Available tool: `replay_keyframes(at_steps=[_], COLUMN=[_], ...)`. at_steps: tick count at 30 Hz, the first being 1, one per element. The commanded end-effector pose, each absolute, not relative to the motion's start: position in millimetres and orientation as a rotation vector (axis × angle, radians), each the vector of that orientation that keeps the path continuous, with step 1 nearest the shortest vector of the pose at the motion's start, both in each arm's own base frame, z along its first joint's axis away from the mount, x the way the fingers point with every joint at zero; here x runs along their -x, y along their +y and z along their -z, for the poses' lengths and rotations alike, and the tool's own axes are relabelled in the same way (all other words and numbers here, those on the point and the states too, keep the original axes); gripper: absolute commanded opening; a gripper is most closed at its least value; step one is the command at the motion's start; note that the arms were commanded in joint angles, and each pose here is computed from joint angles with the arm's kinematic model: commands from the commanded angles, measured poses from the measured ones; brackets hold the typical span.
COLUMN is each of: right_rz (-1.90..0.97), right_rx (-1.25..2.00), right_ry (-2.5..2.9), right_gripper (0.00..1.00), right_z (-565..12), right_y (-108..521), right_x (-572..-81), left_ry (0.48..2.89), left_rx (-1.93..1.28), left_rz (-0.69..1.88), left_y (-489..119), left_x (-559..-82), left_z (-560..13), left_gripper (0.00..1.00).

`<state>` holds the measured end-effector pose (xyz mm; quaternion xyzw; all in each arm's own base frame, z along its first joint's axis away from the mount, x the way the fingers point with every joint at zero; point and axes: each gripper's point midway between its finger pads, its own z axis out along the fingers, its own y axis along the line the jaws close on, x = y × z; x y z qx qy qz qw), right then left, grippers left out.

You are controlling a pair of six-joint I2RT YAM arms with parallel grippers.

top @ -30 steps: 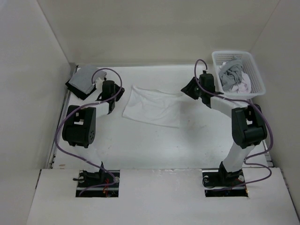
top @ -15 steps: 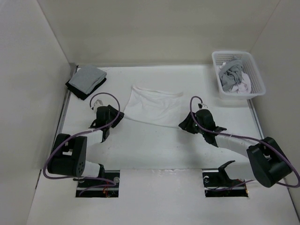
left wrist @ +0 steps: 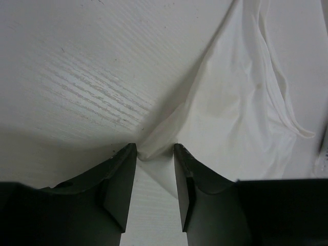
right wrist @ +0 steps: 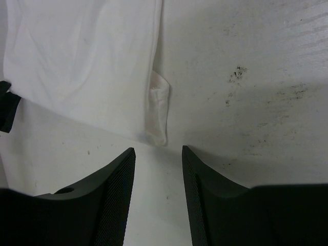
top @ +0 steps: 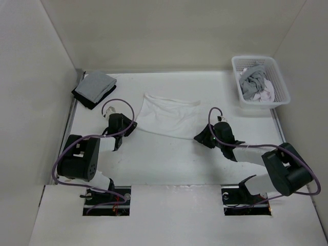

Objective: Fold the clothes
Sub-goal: Fold the tank top

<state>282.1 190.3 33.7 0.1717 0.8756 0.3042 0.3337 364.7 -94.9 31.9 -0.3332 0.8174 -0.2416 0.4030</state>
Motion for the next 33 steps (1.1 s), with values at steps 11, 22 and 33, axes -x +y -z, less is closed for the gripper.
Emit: replay_keyframes(at_steps=[11,22,33], right_rz=[-0.866,-0.9,-0.979], right_rx=[-0.501,-0.527,-0.426], right_ry=[2.224,2.238,2.075], right_gripper=[0.39,0.15,0.03], right_z=[-45.3,-41.0,-116.2], right_y=[198.7,206.0,202.1], right_x=[-304.3,-317.7,-278.8], left_ry=[2.08,2.057,1.837], left_rx=[0.866,0.863,0.743], left_rz=[0.578,0.588,0.736], left_y=[-94.4,-93.0,-100.2], left_x=[-369.8,-368.2,-336.9], left_z=[-24.7,-29.9,-134.8], left_gripper=[0.09,0.04,0.0])
